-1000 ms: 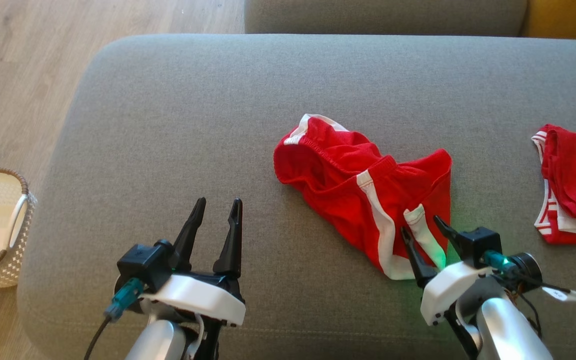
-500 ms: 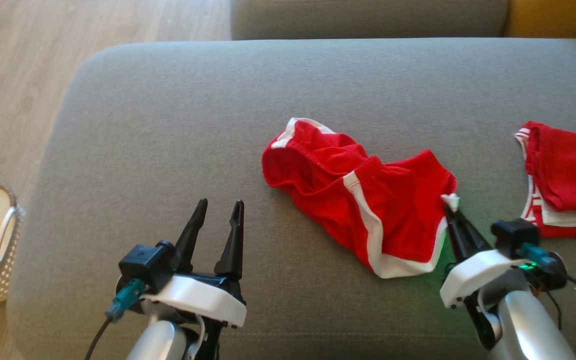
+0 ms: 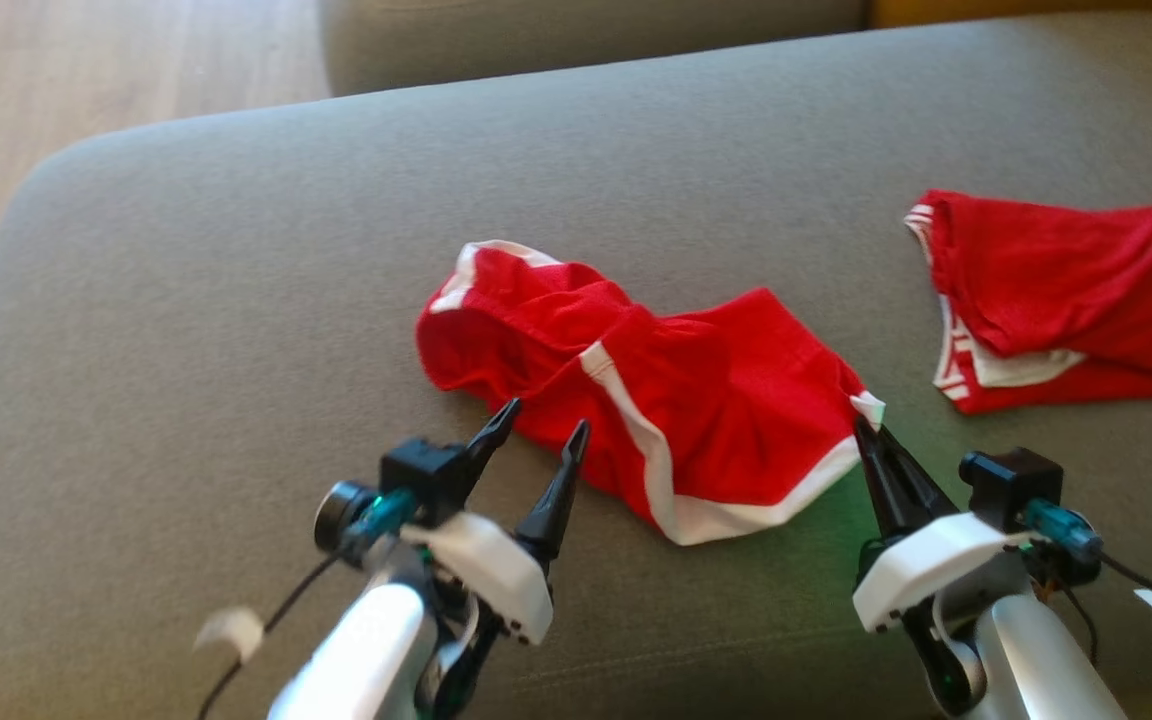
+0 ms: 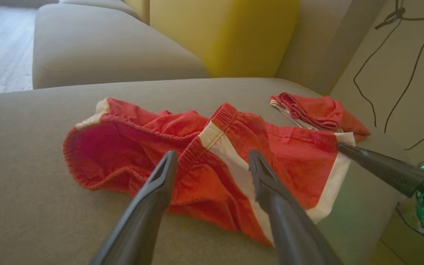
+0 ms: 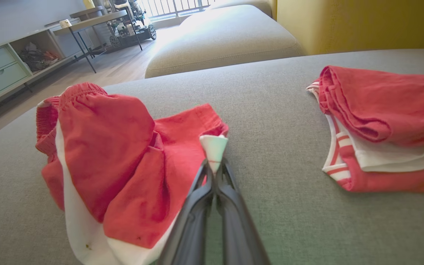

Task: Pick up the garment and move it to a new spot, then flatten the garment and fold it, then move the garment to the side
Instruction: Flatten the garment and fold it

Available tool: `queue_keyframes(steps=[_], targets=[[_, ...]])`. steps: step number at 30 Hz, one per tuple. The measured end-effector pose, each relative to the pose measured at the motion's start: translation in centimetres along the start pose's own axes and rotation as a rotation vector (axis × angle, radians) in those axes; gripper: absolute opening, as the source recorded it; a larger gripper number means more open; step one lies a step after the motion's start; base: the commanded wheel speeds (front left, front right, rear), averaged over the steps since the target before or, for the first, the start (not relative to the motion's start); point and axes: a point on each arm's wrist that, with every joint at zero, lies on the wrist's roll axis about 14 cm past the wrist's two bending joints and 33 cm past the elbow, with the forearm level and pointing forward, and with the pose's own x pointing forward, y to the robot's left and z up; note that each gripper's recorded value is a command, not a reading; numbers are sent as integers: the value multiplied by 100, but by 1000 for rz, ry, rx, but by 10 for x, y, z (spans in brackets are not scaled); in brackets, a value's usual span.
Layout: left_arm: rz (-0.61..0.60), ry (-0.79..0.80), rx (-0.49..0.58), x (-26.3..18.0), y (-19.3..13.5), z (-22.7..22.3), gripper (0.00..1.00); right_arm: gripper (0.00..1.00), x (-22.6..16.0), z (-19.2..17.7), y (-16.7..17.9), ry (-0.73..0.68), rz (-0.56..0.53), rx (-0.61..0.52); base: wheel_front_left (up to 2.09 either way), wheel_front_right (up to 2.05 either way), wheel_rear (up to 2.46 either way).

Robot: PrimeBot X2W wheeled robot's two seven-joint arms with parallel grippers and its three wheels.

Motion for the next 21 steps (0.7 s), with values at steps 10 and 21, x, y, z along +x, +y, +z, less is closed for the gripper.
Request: queue_keyframes(steps=[10, 21], targets=[[-131, 172, 176, 42, -4, -20, 100, 0, -3, 5, -12, -12, -35, 16, 0, 0, 0], [-152, 260, 208, 43, 1, -38, 100, 0, -5, -3, -16, 11, -48, 28, 0, 0, 0]])
